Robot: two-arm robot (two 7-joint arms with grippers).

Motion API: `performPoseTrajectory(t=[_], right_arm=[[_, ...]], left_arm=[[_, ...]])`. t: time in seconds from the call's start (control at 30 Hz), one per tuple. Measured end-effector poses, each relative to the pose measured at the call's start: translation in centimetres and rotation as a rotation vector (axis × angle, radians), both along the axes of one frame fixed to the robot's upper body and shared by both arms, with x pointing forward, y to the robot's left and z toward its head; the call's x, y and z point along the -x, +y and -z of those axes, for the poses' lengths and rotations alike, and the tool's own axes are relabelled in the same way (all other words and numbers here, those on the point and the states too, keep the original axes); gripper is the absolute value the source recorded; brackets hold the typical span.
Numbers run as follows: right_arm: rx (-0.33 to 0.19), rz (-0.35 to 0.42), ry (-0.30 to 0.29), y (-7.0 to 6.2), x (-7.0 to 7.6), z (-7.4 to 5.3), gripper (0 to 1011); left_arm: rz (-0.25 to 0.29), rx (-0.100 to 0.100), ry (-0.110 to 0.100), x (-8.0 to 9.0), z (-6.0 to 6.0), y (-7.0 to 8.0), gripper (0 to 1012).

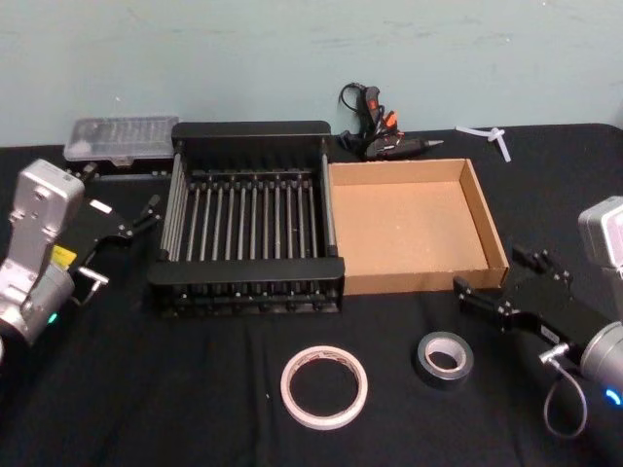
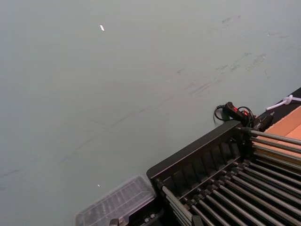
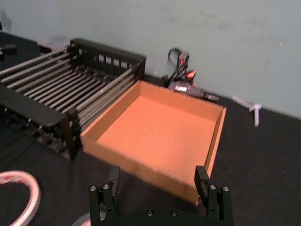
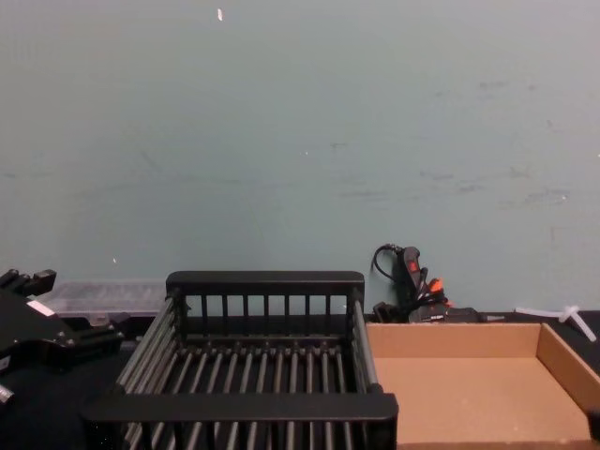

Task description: Pick up the white tape and place it into the black box , Pick up the silver tape and place it into the brown box.

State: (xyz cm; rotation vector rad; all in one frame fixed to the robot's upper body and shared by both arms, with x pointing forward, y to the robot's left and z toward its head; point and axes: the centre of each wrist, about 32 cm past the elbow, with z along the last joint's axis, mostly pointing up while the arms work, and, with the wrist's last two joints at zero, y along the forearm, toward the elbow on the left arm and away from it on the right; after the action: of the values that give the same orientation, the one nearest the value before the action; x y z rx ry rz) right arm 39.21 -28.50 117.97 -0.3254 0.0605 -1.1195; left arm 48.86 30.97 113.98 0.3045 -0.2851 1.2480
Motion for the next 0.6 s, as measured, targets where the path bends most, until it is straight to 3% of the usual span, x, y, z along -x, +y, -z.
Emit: performPoseTrajectory(t=[0.33, 0.6], right_arm=[[-0.004, -0.003, 0.149, 0.0, 1.6, -0.5, 1002], [-0.004, -0.015, 0.223, -0.1, 2.1, -0.5, 1002]], left_arm=[[0.0, 0.0, 0.0, 0.0, 0.0, 0.0, 1002], [0.0, 0.0, 0.0, 0.0, 0.0, 0.0, 1001]])
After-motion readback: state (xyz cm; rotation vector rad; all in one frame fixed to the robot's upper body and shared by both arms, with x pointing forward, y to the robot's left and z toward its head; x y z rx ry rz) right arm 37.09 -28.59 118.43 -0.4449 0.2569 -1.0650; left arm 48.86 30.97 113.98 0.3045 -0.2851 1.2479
